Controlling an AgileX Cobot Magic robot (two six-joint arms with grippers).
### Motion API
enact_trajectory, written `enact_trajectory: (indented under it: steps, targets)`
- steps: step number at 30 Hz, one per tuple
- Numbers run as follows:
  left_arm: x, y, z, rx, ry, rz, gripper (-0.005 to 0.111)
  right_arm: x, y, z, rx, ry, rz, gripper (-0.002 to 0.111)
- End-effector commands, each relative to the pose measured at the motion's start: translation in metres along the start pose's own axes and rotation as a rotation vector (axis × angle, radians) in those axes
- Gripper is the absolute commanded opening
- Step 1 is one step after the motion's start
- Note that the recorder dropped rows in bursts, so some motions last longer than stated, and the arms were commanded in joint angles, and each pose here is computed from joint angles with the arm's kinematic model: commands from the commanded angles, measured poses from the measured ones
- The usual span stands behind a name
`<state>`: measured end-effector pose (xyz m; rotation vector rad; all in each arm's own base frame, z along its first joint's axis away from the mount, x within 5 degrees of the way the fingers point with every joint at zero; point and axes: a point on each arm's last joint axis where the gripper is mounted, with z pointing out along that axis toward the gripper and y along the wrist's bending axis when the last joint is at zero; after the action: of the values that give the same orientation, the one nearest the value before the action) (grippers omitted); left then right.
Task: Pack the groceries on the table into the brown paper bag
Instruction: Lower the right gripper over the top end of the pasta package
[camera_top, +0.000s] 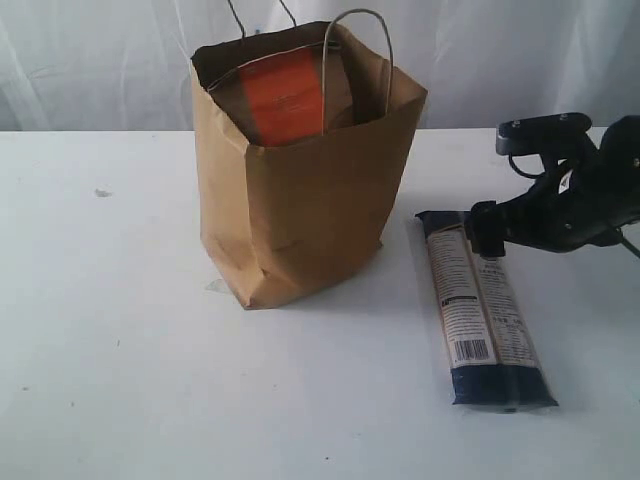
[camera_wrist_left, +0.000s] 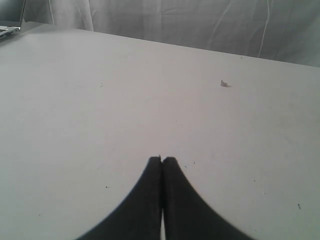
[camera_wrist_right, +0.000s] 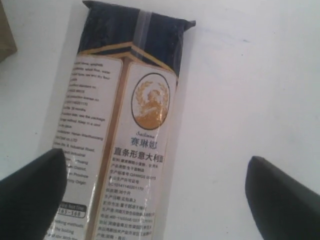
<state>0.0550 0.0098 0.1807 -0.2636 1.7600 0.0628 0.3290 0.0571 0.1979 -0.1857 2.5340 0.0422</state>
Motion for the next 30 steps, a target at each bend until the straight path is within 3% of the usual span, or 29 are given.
enact_trajectory:
  steps: [1, 6, 10, 18, 25, 30]
  targets:
    - [0.001, 0.000, 0.000, 0.002, -0.004, 0.003, 0.000, -0.006, -0.004, 0.000, 0.007, -0.064, -0.007, 0.089]
    - [0.001, 0.000, 0.000, 0.002, -0.004, 0.003, 0.000, -0.011, -0.004, -0.001, 0.001, -0.118, -0.008, 0.091]
    - [0.001, 0.000, 0.000, 0.002, -0.004, 0.003, 0.000, -0.016, -0.003, -0.001, -0.006, -0.175, -0.008, 0.105]
    - [0.001, 0.000, 0.000, 0.002, -0.004, 0.003, 0.000, -0.021, -0.002, -0.002, -0.018, -0.223, 0.028, 0.105]
    - [0.001, 0.000, 0.000, 0.002, -0.004, 0.003, 0.000, -0.021, -0.001, -0.002, -0.054, -0.219, 0.212, 0.105]
    - [0.001, 0.000, 0.000, 0.002, -0.004, 0.003, 0.000, -0.021, -0.001, -0.002, -0.050, -0.218, 0.187, 0.105]
